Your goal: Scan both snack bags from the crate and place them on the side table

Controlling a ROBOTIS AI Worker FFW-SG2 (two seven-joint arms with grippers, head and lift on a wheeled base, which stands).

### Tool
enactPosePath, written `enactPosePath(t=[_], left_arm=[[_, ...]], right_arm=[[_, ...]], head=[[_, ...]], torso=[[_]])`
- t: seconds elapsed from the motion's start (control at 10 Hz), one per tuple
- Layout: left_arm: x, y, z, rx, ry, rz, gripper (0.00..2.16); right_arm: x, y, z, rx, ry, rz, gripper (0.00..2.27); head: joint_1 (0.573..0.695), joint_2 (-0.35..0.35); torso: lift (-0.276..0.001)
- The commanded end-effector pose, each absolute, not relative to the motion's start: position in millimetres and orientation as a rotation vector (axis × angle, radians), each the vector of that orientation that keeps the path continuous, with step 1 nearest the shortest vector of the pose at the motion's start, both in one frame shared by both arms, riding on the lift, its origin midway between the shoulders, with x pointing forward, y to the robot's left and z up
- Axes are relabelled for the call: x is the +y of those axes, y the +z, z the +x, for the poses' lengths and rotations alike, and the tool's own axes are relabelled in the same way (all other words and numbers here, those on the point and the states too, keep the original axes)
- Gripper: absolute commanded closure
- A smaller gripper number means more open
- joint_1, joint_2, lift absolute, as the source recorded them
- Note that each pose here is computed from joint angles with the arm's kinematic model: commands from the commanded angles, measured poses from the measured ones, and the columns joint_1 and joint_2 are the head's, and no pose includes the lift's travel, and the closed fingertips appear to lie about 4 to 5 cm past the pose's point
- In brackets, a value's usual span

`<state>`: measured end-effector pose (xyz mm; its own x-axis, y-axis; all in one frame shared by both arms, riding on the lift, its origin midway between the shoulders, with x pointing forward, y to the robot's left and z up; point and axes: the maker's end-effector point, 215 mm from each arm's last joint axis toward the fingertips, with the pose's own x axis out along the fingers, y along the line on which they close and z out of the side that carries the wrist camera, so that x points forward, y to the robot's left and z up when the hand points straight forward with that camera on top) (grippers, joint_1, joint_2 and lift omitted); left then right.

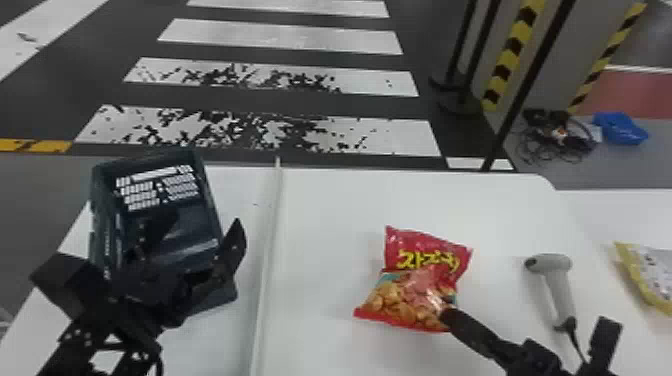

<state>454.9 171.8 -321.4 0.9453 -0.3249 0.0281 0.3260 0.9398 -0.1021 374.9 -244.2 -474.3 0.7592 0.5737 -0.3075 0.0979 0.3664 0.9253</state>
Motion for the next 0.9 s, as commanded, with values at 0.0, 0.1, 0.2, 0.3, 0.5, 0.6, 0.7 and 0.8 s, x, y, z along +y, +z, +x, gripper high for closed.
enactPosePath(t=[0.0,0.1,0.2,0.3,0.5,0.6,0.7,0.8], left_arm=[[172,-323,455,-0.006,-0.333,-0.104,0.08],[172,-322,455,-0.008,-0.333,-0.106,0.08],[173,-322,455,-0.008,-0.332,-0.104,0.08],[173,-322,455,-0.008,-0.332,-0.104,0.08],[172,-323,455,-0.007,-0.331,-0.103,0.08],[171,-324,454,-0.004,-0.331,-0.104,0.08],[170,-323,454,-0.006,-0.332,-0.104,0.08],[169,-324,454,-0.002,-0.334,-0.105,0.08]], right_arm=[[-265,-462,390,0.653,0.314,1.075,2.26],[-285,-454,402,0.648,0.282,0.964,2.26],[-303,-450,410,0.65,0.244,0.856,2.26],[-326,-448,422,0.641,0.184,0.714,2.26],[-358,-438,441,0.593,0.1,0.421,2.26],[-362,-426,445,0.562,0.084,0.307,2.26],[-361,-413,450,0.532,0.071,0.18,2.26],[-353,-408,453,0.525,0.063,0.029,2.26]], head=[[0.695,-0.095],[0.695,-0.109],[0.695,-0.12],[0.695,-0.146],[0.695,-0.201],[0.695,-0.214],[0.695,-0.23],[0.695,-0.235]], torso=[[-0.095],[-0.095],[-0.095],[-0.095],[-0.095],[-0.095],[-0.095],[-0.095]])
